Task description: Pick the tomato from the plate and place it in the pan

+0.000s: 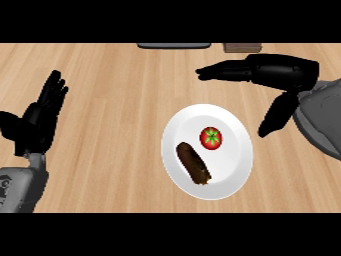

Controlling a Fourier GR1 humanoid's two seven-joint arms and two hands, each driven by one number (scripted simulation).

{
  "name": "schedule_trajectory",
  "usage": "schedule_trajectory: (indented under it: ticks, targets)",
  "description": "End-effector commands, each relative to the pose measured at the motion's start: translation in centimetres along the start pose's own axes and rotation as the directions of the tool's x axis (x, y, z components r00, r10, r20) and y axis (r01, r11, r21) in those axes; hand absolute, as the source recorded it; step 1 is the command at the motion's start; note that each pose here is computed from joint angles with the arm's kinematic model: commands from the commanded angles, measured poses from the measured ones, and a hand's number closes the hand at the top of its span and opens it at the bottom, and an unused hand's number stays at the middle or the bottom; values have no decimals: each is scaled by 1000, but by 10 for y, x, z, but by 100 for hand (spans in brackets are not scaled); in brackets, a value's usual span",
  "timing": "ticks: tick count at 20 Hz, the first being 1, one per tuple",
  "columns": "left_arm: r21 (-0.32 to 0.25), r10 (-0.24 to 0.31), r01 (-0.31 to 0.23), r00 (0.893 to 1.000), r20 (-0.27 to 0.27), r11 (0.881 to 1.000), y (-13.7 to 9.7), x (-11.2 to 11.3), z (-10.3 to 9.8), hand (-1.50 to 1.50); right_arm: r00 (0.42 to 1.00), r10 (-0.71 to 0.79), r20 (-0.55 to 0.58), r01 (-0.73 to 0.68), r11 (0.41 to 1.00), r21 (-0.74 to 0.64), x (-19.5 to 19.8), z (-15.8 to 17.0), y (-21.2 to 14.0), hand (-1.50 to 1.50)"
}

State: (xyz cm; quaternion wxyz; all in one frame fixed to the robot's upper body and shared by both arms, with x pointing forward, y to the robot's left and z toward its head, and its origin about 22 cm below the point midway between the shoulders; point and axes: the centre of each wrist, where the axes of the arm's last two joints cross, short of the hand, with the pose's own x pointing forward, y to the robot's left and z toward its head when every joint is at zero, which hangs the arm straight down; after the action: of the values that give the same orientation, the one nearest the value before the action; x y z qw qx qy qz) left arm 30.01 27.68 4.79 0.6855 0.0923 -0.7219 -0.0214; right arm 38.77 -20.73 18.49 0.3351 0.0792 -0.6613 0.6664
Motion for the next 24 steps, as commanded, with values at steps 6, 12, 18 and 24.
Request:
schedule_trajectory:
  ticks: [6,12,18,24]
  targets:
    - [3,-6,6,1000,-2,1000,18,-11,7,0,998,-11,-67,15,998,61,-5,-3,25,-150]
    - [-2,4,-4,1000,10,1000,9,12,-7,0,989,31,-143,-16,994,105,-22,0,27,-150]
    - [-2,-3,3,1000,4,1000,6,-2,2,0,995,23,-101,-3,982,188,-25,-13,52,-150]
    - [-18,-6,6,1000,8,1000,7,3,-1,0,993,70,-95,-46,971,234,-27,-43,52,-150]
